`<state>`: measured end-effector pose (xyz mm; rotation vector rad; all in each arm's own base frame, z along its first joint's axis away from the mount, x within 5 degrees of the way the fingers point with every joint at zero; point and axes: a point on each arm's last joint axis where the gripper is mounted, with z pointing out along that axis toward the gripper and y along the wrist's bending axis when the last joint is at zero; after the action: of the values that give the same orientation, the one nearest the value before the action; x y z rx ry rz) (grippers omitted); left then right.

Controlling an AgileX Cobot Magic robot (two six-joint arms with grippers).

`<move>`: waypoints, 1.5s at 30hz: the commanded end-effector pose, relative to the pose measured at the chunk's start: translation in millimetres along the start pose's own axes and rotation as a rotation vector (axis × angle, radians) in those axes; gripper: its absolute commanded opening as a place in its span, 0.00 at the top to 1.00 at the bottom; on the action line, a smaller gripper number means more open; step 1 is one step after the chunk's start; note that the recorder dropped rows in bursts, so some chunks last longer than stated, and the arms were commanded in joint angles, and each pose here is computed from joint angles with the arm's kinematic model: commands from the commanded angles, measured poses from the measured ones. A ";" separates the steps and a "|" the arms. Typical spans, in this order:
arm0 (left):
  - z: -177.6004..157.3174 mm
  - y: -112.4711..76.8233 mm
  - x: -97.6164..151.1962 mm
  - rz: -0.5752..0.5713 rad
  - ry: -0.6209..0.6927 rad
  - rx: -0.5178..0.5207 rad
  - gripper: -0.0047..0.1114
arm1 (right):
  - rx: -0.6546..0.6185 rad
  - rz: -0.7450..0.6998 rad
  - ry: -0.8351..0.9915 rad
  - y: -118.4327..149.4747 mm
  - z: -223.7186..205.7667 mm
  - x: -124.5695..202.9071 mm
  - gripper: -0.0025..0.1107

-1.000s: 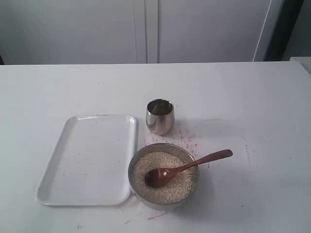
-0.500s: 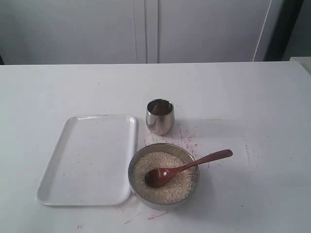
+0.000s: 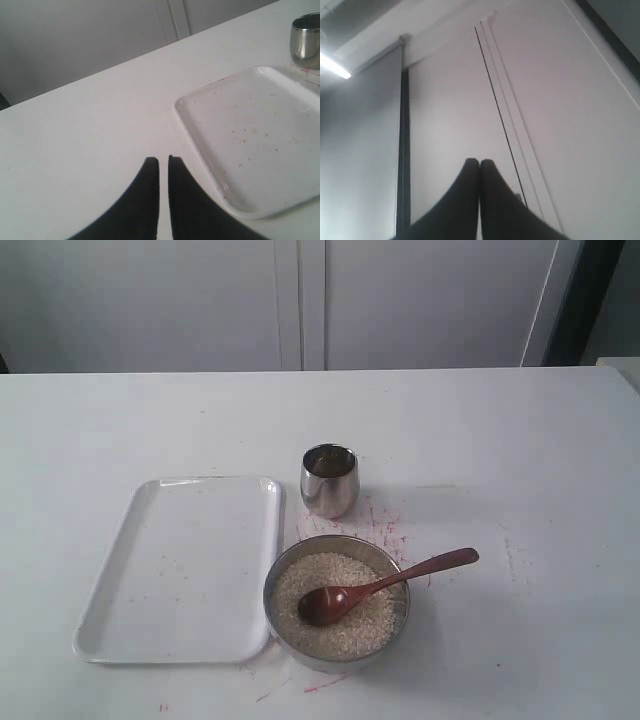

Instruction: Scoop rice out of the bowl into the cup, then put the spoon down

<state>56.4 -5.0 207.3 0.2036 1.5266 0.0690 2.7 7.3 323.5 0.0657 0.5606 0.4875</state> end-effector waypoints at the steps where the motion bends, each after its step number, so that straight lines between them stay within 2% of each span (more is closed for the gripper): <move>1: -0.2 0.1 -1.7 -0.003 -0.011 0.001 0.84 | -0.061 0.000 -0.094 16.0 16.2 -30.4 0.98; 5: -0.2 0.1 -1.7 -0.003 -0.011 0.001 0.84 | -0.049 0.035 -0.094 31.0 35.2 -63.6 0.98; 9: -0.2 0.1 -1.7 -0.003 -0.011 0.001 0.84 | 0.052 0.019 -0.007 47.7 51.4 -105.5 0.98; 15: -0.2 0.1 -1.7 -0.003 -0.011 0.001 0.84 | 0.076 -0.058 0.039 53.7 77.3 -122.0 0.98; 22: -0.2 0.1 -1.7 -0.003 -0.011 0.001 0.84 | 0.087 -0.079 0.140 42.8 110.0 -112.5 0.98; 29: -0.2 0.1 -1.7 -0.003 -0.011 0.001 0.84 | 0.189 -0.083 0.369 25.3 140.8 -95.8 0.98; 34: -0.2 0.1 -1.7 -0.003 -0.011 0.001 0.84 | 0.202 -0.130 0.521 17.9 154.4 -80.9 0.98; 39: -0.2 0.1 -1.7 -0.003 -0.011 0.001 0.84 | 0.106 -0.115 0.694 21.5 163.8 -60.1 0.98; 45: -0.2 0.1 -1.7 -0.003 -0.011 0.001 0.84 | -0.139 -0.111 0.982 33.4 172.7 -17.8 0.98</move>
<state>56.4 -5.0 207.3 0.2036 1.5266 0.0690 54.9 27.3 490.9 -0.1969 1.3998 0.4088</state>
